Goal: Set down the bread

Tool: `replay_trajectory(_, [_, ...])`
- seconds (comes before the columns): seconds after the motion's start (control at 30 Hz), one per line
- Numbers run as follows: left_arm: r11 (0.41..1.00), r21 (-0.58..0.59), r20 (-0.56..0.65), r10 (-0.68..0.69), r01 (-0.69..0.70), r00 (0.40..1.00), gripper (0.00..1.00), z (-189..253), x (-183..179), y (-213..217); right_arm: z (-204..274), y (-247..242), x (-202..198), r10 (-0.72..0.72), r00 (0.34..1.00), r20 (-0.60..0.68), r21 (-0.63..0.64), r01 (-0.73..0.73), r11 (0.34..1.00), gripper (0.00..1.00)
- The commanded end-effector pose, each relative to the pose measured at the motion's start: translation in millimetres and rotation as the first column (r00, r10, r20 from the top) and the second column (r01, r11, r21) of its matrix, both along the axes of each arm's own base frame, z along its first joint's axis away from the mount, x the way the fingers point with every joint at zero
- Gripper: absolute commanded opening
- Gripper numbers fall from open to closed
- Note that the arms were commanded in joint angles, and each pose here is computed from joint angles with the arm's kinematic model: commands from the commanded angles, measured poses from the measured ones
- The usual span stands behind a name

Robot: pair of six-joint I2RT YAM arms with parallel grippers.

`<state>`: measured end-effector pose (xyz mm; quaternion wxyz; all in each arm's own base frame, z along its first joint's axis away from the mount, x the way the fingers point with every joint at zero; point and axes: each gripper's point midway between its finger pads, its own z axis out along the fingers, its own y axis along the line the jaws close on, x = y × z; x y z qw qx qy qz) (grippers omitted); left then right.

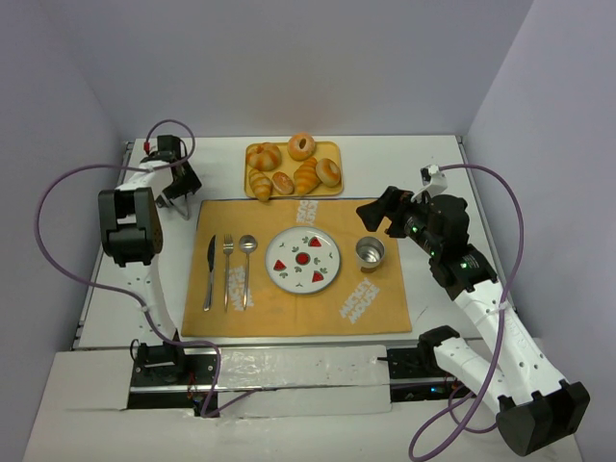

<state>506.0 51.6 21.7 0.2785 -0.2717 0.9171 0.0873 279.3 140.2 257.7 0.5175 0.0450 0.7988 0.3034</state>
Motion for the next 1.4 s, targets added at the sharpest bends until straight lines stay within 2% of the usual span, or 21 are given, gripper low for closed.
replay_trajectory(0.0, [1.000,0.030,0.009,0.003,-0.004,1.000,0.99,9,8,7,8,2,0,0.009,0.999,0.043,0.004,-0.009,1.000,1.00])
replay_trajectory(0.43, [1.000,0.013,-0.006,-0.006,0.006,1.000,0.99,2,8,16,2,2,1,0.006,1.000,0.028,0.006,-0.006,1.000,1.00])
replay_trajectory(0.77, [0.999,-0.037,-0.005,-0.039,0.039,0.999,0.92,-1,10,17,2,4,3,0.011,1.000,0.024,0.014,-0.012,1.000,1.00])
replay_trajectory(0.87, [0.998,-0.052,-0.009,-0.047,0.047,0.999,0.87,-5,11,14,2,4,2,0.010,1.000,0.022,0.012,-0.010,1.000,1.00])
replay_trajectory(0.97, [0.995,-0.074,-0.014,-0.063,0.062,0.998,0.76,-9,10,9,2,4,2,0.008,1.000,0.022,0.014,-0.008,1.000,1.00])
replay_trajectory(1.1, [0.993,-0.092,-0.015,-0.070,0.068,0.997,0.54,-10,8,6,3,4,2,0.012,1.000,0.025,0.019,-0.012,1.000,1.00])
replay_trajectory(1.2, [0.993,-0.100,0.001,-0.069,0.068,0.998,0.48,-5,8,3,2,5,2,0.013,1.000,0.023,0.020,-0.013,1.000,1.00])
replay_trajectory(1.37, [0.991,-0.108,0.038,-0.069,0.073,0.997,0.46,12,7,-1,3,5,1,0.015,1.000,0.025,0.023,-0.016,1.000,1.00])
